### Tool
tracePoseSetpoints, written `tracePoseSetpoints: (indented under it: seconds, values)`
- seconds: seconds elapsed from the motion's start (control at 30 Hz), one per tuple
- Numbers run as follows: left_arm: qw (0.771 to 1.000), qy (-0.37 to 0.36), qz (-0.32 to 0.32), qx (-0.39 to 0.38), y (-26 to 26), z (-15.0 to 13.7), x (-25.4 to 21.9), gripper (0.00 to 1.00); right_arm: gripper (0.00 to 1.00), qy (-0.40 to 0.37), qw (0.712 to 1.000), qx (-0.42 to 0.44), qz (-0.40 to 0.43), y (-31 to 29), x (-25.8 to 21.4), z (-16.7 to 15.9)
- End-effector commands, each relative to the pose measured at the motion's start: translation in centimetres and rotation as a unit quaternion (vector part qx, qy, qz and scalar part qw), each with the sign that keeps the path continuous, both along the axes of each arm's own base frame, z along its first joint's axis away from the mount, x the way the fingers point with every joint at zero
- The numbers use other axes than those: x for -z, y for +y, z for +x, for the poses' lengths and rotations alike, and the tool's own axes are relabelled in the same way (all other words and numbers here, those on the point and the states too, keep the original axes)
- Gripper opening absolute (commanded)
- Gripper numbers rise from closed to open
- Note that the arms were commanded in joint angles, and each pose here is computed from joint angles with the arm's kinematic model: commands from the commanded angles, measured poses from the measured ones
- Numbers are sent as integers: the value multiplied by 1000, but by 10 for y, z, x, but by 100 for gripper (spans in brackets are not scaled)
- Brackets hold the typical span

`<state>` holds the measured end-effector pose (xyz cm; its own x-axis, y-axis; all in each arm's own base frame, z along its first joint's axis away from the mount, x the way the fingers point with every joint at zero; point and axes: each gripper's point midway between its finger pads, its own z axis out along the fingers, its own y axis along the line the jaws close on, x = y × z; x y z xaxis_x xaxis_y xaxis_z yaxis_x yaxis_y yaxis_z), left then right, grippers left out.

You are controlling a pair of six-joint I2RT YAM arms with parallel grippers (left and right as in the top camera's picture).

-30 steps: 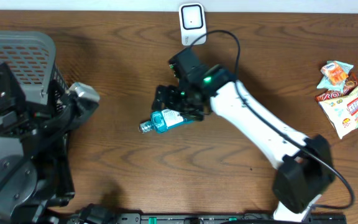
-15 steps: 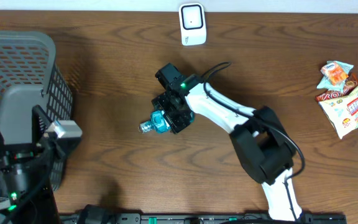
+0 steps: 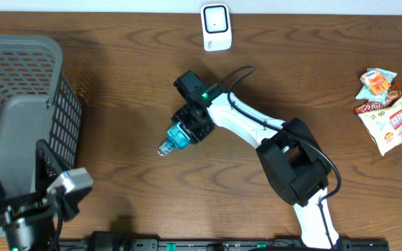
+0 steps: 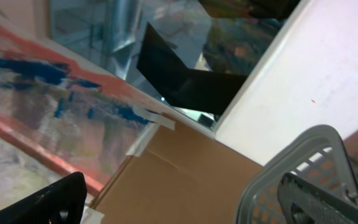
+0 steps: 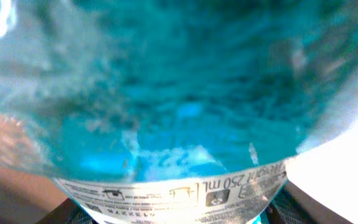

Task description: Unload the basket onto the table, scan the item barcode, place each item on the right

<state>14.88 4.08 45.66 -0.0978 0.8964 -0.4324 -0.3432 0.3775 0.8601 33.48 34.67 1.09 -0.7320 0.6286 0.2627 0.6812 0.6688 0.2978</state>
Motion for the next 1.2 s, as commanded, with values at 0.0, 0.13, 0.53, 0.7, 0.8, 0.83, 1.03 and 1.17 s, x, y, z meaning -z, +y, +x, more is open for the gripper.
tracePoseSetpoints:
  seconds: [0.0,0.13,0.53,0.7,0.8,0.83,1.03,1.17]
  values:
    - [1000,-21,7,15,-5,-12,-4,98,24,-115,980,-159,-38,-13,16,26]
    - [999,-35,11,21,-8,-21,-8,98,29,-211,920,-328,27,16,1,32]
    - [993,-38,37,109,-39,-33,-3,98,26,-258,826,-460,200,60,-33,-2]
    - [993,-38,37,108,-38,-34,-2,98,37,-248,827,-455,218,58,-36,-4]
    - [993,-38,37,109,-38,-34,-2,98,42,-228,855,-447,132,34,-13,4]
    - [993,-38,37,108,-38,-34,-2,98,42,-217,865,-444,86,20,-3,8]
    - [993,-38,37,109,-38,-34,-2,98,44,-151,882,-437,-85,-47,25,10]
    - [993,-38,37,109,-38,-34,-2,98,40,-142,880,-431,-138,-70,29,17]
